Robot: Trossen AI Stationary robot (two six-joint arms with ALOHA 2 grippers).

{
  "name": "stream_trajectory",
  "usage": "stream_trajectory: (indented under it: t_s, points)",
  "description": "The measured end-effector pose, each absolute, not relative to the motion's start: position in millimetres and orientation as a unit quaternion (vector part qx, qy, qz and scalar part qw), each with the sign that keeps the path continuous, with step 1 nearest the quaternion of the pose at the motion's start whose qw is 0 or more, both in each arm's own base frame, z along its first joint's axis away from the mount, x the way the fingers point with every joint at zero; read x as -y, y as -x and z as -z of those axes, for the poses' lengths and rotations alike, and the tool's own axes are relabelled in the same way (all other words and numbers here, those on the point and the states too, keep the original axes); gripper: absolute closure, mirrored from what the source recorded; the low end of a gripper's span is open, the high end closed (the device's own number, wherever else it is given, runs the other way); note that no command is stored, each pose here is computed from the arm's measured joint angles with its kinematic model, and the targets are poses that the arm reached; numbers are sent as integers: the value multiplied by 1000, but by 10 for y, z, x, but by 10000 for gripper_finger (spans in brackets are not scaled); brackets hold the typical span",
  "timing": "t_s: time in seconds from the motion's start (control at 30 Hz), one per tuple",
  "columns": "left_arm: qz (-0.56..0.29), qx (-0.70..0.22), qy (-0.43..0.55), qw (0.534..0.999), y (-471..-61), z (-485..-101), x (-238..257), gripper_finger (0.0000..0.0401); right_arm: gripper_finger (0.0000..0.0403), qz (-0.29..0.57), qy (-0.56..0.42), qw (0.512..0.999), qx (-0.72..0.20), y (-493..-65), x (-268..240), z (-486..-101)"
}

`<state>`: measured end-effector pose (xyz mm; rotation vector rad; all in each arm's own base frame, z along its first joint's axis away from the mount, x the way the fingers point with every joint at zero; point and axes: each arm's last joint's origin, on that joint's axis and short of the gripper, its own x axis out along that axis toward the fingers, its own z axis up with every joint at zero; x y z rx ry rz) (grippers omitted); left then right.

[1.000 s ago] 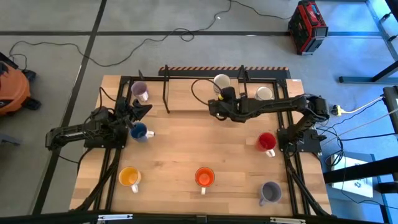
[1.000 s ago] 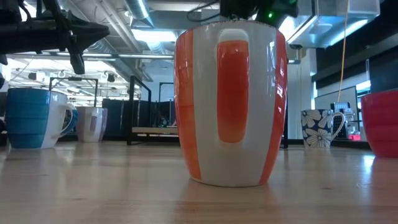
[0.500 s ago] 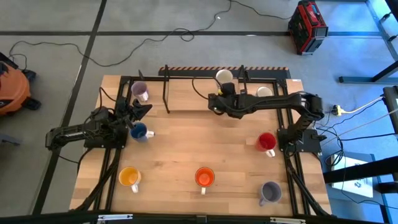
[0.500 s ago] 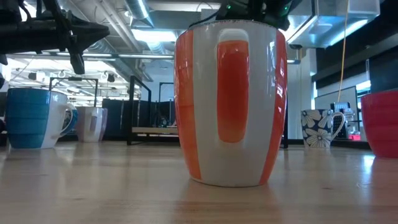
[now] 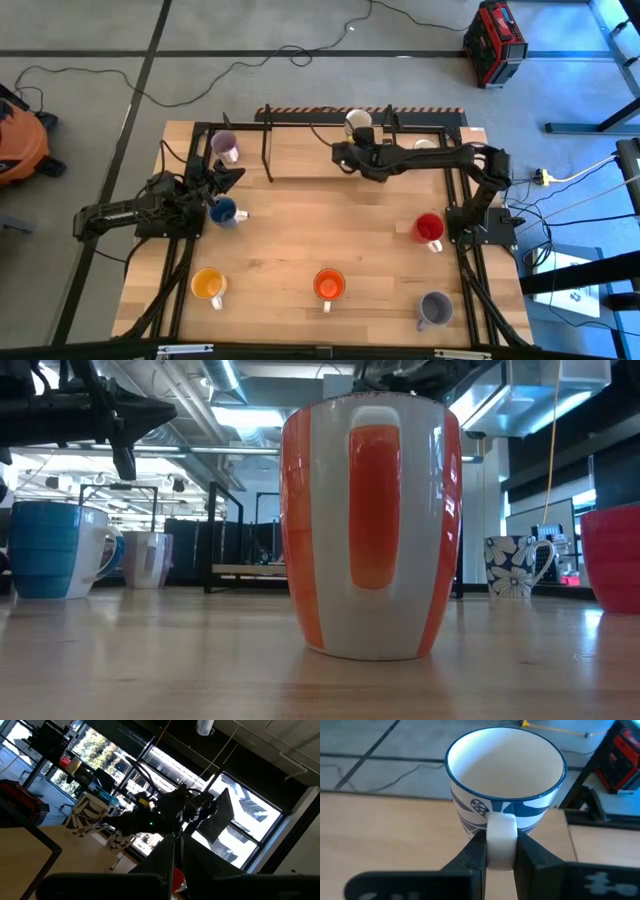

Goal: Place coffee mugs
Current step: Put the left blue patterned mug on the shelf

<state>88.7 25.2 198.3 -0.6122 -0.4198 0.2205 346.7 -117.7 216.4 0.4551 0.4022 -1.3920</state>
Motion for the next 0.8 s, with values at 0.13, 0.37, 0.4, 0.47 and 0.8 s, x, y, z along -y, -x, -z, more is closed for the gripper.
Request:
stream_trajectory:
  t_s: [0.13,0.37,0.4,0.47,0.8]
  points:
    - [-107,205,299,926,-887,-1983,-252,372,361,636,-211,716,-196,-3417,1316,-2144]
    - [-107,205,299,926,-887,-1983,-252,372,361,643,-222,705,-200,-3419,1367,-2055]
    - [-107,205,299,926,-887,-1983,-252,372,361,643,-227,703,-203,-3422,1364,-2031]
    - [-107,205,299,926,-887,-1983,-252,372,361,647,-226,699,-206,-3424,1365,-1997]
    - [-107,205,299,926,-887,-1983,-252,372,361,663,-234,684,-197,-3397,1365,-1974]
